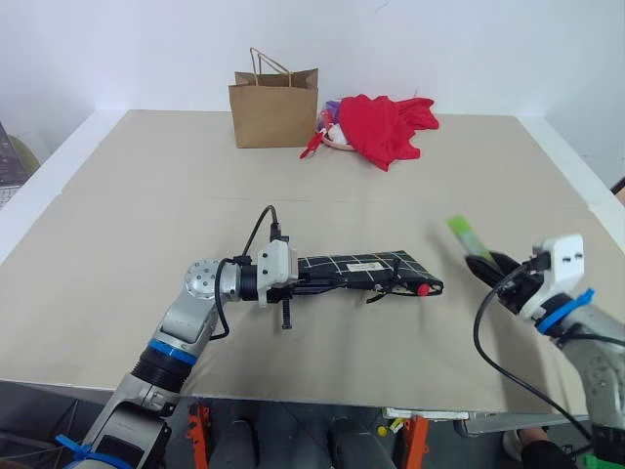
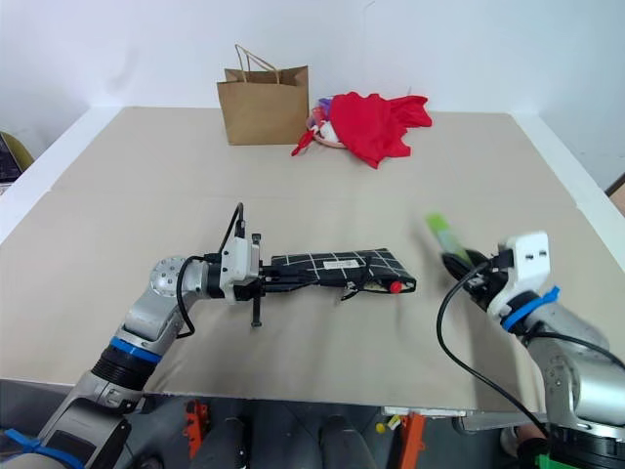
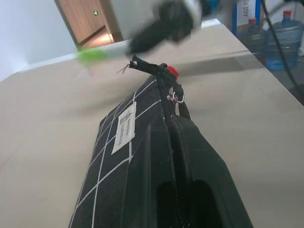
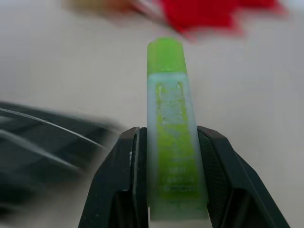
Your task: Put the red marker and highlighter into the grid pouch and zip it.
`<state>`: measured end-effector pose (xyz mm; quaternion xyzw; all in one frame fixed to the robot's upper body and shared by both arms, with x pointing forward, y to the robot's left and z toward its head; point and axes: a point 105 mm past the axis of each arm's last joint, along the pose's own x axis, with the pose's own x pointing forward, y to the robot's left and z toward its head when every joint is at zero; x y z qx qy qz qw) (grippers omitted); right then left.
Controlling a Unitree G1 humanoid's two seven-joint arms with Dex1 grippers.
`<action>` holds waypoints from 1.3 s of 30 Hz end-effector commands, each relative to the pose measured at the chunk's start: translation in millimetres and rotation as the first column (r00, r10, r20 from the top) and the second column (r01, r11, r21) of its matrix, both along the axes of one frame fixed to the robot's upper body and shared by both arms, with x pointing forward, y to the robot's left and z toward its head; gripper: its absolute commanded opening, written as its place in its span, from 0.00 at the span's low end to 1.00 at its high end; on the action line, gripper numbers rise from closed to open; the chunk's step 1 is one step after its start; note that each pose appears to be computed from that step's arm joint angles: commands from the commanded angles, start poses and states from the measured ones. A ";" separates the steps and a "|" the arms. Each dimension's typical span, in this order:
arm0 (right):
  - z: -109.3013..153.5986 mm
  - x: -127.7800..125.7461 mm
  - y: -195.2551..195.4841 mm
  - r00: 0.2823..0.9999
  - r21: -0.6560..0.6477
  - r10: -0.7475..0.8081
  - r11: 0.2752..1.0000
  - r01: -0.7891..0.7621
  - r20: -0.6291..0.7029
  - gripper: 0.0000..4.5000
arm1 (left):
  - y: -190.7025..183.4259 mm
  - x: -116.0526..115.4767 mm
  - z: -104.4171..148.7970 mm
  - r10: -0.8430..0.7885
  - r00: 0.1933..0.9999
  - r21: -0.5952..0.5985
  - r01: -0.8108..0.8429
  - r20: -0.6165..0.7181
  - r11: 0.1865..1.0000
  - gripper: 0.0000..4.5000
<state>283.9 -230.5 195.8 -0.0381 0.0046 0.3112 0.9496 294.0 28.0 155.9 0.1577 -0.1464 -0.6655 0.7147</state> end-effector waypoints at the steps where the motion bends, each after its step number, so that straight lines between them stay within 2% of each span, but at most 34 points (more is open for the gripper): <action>1: 13.3 -36.0 31.7 0.945 -0.008 0.315 0.948 -0.317 -0.082 0.24 | 0.6 -0.3 10.2 -0.009 0.999 -0.015 0.010 0.036 1.000 0.00; 4: -4.0 -50.9 28.7 0.902 -0.063 0.375 0.916 -0.396 -0.215 0.24 | -0.2 -0.6 9.9 -0.012 0.999 -0.015 0.013 0.036 1.000 0.00; 8: -19.8 -59.1 15.2 0.874 -0.097 0.369 0.904 -0.416 -0.316 0.24 | -0.5 -1.5 9.2 -0.015 0.999 -0.013 0.016 0.037 1.000 0.00; 17: -27.8 -51.1 -8.1 0.895 -0.156 0.284 0.923 -0.353 -0.345 0.24 | -1.2 -3.1 8.4 -0.016 0.999 -0.014 0.016 0.038 1.000 0.00; 28: -14.1 -65.4 -0.7 0.845 -0.062 0.395 0.894 -0.444 -0.361 0.24 | -0.5 -2.5 7.2 -0.009 0.999 -0.010 0.010 0.037 1.000 0.00; 39: -27.3 -59.8 -10.3 0.858 -0.101 0.333 0.911 -0.399 -0.392 0.24 | -1.8 -1.8 8.3 -0.007 0.999 -0.015 0.008 0.038 1.000 0.00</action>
